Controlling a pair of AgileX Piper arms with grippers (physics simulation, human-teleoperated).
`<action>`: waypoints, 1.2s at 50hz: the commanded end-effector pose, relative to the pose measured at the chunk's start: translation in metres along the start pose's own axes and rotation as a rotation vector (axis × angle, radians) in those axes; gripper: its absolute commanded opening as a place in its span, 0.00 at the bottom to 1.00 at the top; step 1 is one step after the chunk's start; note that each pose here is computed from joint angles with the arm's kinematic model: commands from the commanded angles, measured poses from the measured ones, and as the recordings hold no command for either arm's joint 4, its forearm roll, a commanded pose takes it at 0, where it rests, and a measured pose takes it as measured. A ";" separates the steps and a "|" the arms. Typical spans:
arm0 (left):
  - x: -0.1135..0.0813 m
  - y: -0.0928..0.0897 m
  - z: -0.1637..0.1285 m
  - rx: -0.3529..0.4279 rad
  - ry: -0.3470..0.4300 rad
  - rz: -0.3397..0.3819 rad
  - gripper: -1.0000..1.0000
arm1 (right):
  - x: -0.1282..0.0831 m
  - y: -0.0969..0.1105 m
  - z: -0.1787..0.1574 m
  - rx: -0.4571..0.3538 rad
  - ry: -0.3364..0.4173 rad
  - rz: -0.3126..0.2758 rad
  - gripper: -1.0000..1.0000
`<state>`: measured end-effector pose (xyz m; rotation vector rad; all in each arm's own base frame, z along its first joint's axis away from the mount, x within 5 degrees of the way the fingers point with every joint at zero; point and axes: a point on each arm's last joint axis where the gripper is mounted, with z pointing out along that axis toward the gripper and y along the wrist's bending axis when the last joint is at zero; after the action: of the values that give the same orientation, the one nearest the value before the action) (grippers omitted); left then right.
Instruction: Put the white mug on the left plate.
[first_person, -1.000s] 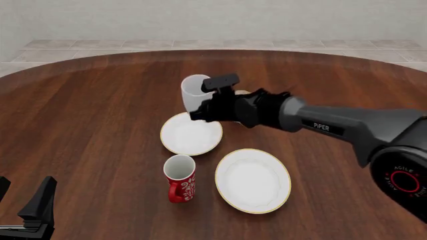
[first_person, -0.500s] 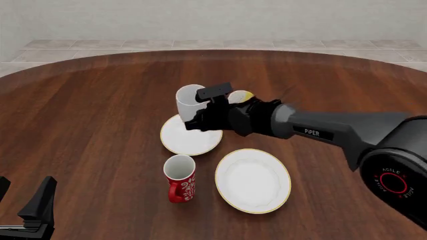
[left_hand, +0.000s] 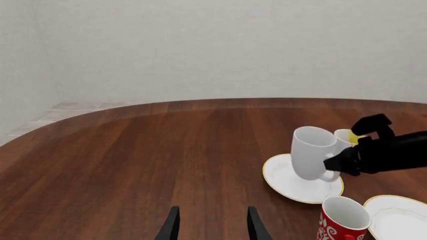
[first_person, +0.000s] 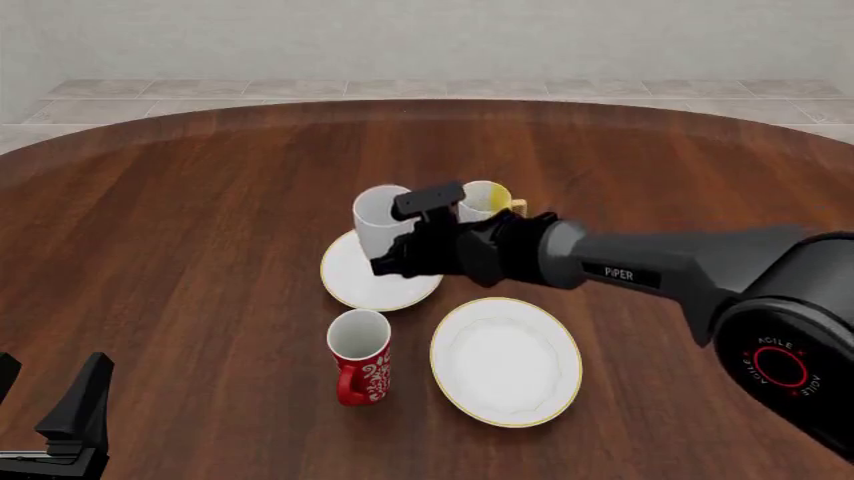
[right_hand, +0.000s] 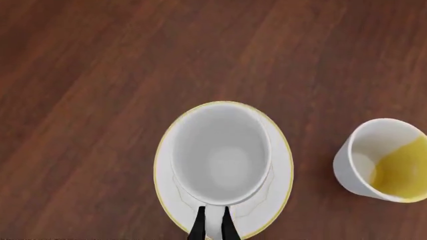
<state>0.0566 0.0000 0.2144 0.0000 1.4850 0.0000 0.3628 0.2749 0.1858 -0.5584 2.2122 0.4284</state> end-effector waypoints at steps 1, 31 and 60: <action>0.000 0.000 0.000 0.000 0.000 0.000 1.00 | 0.005 -0.001 0.001 0.002 0.003 0.007 0.00; 0.000 0.000 0.000 0.000 0.000 0.000 1.00 | 0.013 0.002 0.012 -0.002 0.029 0.010 0.00; 0.000 0.000 0.000 0.000 0.000 0.000 1.00 | 0.018 0.003 0.017 -0.003 0.039 0.020 0.00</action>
<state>0.0566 0.0000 0.2144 -0.0001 1.4850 -0.0001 0.3623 0.2791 0.1665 -0.5576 2.2457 0.4286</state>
